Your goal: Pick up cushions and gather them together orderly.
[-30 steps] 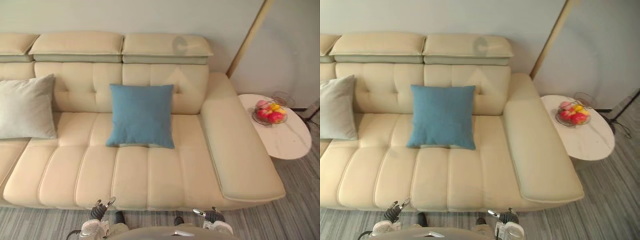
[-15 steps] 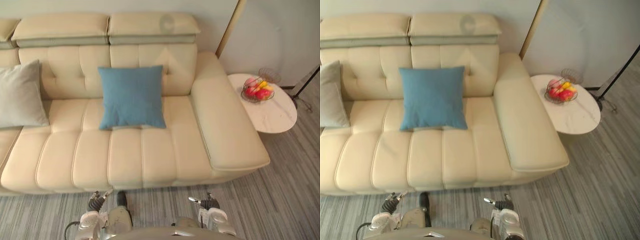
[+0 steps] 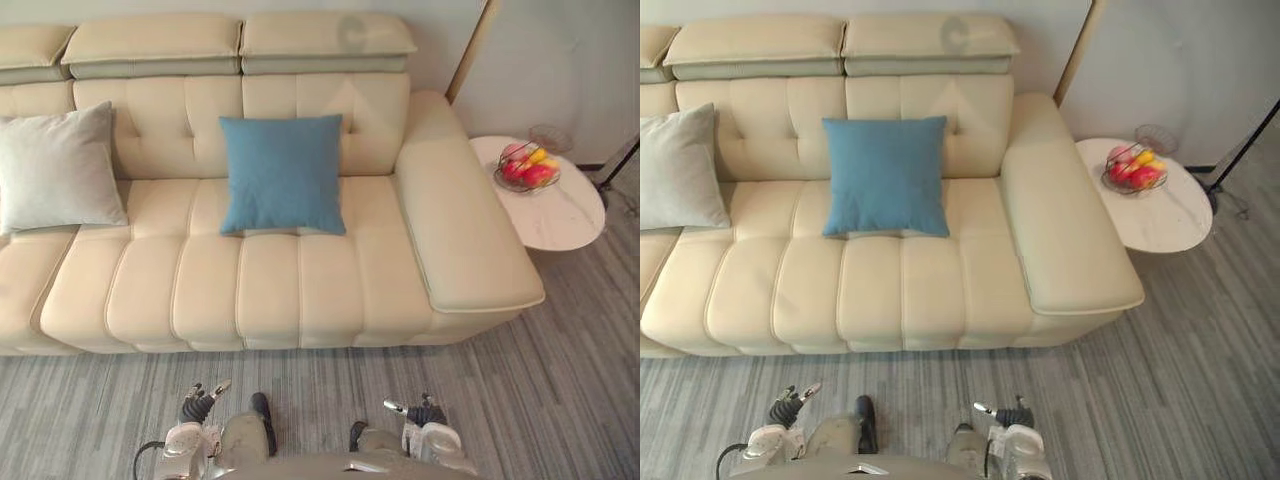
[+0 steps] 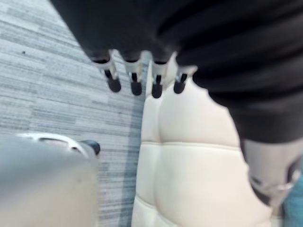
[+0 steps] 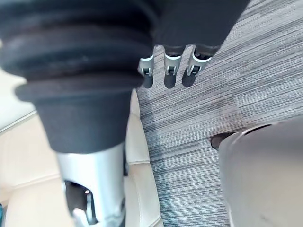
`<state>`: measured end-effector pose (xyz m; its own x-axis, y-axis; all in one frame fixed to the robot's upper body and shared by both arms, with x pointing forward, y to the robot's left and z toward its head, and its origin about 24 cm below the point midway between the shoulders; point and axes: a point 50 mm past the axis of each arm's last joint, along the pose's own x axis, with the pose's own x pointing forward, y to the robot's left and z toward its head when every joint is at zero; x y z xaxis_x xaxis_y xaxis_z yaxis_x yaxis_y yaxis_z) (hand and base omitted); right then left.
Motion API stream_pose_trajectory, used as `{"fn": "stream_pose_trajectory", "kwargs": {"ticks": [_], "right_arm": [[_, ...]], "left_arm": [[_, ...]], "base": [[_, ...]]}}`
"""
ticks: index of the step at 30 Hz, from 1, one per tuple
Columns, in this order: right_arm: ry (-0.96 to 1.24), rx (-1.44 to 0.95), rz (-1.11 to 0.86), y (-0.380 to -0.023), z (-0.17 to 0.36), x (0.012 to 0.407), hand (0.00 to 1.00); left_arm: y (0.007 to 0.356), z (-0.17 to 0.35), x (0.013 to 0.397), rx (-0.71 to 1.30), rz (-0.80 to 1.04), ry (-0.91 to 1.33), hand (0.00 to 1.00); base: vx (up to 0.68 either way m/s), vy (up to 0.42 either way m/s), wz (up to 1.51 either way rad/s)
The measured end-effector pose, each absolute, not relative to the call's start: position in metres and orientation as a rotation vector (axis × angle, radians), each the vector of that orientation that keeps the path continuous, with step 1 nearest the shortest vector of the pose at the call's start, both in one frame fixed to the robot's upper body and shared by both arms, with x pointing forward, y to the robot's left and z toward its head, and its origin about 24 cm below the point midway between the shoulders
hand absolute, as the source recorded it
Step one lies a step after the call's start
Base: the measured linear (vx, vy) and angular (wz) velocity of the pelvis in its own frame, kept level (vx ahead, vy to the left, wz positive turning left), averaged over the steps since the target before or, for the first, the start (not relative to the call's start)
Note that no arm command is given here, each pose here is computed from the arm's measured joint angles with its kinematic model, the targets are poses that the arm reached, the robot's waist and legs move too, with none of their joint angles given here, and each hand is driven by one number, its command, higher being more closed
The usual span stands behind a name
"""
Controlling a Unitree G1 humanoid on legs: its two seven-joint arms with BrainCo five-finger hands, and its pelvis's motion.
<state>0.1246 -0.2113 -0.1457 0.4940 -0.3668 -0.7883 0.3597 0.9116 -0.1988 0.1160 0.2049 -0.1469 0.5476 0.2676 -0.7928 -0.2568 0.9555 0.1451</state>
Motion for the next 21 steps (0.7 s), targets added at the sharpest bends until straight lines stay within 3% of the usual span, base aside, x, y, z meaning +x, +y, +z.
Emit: {"fn": "stream_pose_trajectory", "kwargs": {"ticks": [7,21], "right_arm": [[1.035,0.031,-0.516,-0.221,-0.153,0.099,0.0],[1.089,0.059,-0.491,-0.217,-0.158,0.1,0.0]], "left_arm": [[0.199,-0.157,0.099,0.016,0.287,1.033,0.0],[0.202,-0.158,0.103,0.027,0.261,1.058,0.0]], "base": [[0.02,0.045,-0.07],[0.11,-0.02,-0.03]]}}
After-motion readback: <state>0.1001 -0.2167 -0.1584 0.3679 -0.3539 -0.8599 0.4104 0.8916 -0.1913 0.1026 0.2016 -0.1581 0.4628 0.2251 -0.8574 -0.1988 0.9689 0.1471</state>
